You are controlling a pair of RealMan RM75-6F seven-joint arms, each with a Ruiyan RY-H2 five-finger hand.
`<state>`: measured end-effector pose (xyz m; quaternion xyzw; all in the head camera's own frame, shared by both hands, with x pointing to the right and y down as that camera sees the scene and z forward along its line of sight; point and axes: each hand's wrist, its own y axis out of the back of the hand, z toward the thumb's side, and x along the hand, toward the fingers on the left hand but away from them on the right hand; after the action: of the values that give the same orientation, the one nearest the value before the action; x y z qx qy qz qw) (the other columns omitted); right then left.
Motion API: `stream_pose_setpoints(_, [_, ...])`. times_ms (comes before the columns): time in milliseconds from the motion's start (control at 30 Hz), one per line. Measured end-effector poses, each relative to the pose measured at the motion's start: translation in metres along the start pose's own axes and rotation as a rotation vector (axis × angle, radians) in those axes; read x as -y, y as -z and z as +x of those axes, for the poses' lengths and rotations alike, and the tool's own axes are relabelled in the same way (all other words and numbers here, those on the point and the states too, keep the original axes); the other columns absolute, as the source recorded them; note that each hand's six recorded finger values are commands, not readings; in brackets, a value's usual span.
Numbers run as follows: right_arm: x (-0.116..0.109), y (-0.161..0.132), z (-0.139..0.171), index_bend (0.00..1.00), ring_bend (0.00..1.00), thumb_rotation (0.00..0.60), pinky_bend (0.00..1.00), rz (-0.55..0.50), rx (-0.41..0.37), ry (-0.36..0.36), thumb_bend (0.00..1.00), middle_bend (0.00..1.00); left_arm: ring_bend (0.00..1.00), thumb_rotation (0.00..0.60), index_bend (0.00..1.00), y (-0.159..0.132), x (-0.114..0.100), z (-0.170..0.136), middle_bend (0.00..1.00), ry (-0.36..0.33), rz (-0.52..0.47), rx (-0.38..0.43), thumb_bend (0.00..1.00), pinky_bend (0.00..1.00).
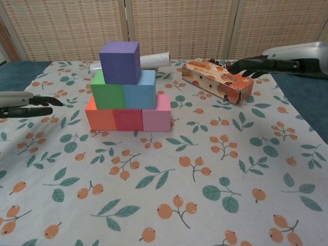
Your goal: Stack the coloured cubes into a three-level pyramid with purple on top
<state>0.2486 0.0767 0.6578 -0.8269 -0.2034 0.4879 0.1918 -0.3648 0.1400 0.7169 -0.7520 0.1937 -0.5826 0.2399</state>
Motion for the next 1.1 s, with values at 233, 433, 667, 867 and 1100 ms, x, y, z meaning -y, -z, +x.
stream_pose_setpoints(233, [0.019, -0.017, -0.034, 0.03, 0.00, 0.000, 0.00, 0.119, -0.005, -0.051, 0.06, 0.00, 0.00, 0.000, 0.03, -0.008, 0.006, 0.005, 0.00, 0.007, 0.047, 0.011, 0.32, 0.00])
stream_pose_setpoints(433, [0.028, -0.029, -0.050, 0.07, 0.00, 0.000, 0.00, 0.235, -0.021, -0.090, 0.06, 0.00, 0.00, 0.000, 0.03, -0.014, 0.011, 0.007, 0.00, 0.013, 0.105, 0.016, 0.32, 0.00])
stream_pose_setpoints(667, [0.043, -0.043, -0.069, 0.05, 0.00, 0.000, 0.00, 0.296, -0.028, -0.118, 0.06, 0.00, 0.00, 0.000, 0.03, -0.015, 0.018, 0.010, 0.00, 0.025, 0.121, 0.001, 0.32, 0.00])
stream_pose_setpoints(867, [0.050, -0.048, -0.084, 0.03, 0.00, 0.000, 0.00, 0.285, -0.021, -0.121, 0.07, 0.00, 0.00, 0.000, 0.03, -0.018, 0.018, 0.014, 0.00, 0.027, 0.116, 0.006, 0.32, 0.00])
stream_pose_setpoints(1100, [0.055, -0.054, -0.094, 0.02, 0.00, 0.000, 0.00, 0.281, -0.026, -0.123, 0.07, 0.00, 0.00, 0.000, 0.03, -0.024, 0.019, 0.016, 0.00, 0.028, 0.116, 0.025, 0.32, 0.00])
